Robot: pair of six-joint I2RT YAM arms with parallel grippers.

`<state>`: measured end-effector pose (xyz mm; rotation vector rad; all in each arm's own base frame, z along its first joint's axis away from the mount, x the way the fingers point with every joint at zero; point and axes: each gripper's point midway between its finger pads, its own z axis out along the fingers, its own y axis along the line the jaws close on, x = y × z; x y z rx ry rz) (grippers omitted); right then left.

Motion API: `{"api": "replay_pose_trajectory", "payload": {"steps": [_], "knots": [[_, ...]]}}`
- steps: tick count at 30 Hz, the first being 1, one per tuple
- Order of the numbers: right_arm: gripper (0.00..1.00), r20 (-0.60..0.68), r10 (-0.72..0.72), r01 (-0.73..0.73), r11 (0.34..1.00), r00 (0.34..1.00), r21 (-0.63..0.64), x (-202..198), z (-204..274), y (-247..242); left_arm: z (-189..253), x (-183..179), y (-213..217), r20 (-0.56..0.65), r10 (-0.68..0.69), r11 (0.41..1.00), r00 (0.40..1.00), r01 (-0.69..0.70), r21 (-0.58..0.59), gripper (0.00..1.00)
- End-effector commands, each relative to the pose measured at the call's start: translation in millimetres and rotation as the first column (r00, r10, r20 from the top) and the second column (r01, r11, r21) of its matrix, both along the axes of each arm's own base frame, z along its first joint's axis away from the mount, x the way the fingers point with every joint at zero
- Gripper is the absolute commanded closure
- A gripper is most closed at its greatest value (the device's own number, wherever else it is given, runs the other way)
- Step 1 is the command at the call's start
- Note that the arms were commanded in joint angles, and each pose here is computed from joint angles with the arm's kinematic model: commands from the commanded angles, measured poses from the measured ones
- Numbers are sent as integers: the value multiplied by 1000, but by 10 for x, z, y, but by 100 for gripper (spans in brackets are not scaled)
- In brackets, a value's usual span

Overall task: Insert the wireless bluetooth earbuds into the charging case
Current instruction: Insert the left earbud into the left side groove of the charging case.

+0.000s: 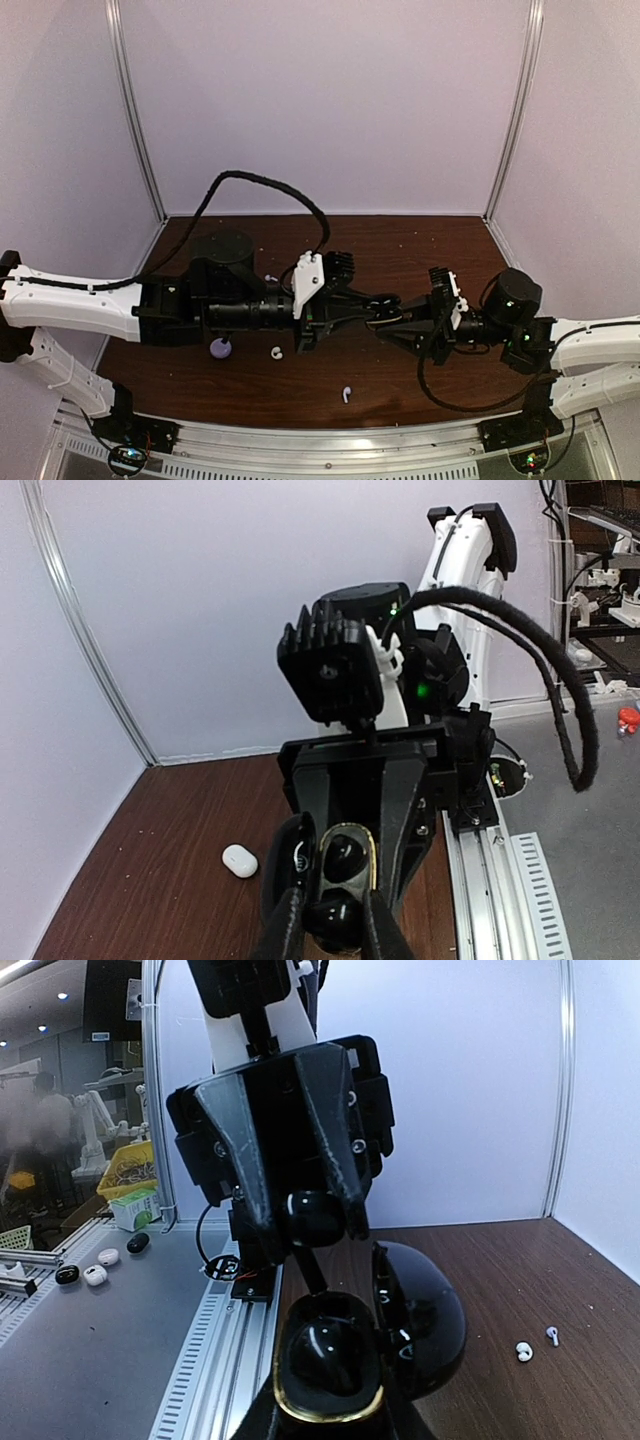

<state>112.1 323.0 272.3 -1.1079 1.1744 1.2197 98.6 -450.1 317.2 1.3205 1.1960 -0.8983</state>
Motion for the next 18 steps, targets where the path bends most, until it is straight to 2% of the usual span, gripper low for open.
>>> {"api": "replay_pose_trajectory", "payload": {"steps": [1,12,18], "knots": [[100,19,-17,16,996,1000,92,19,255,-9,-2,-91,11,40,-43,999,998,42,30,95],[100,17,-11,9,995,1000,95,4,263,-16,-102,-41,-31,84,-16,996,996,9,87,97],[100,47,1,-4,997,999,75,-24,220,-11,22,-21,2,53,4,999,999,-6,44,97]]}}
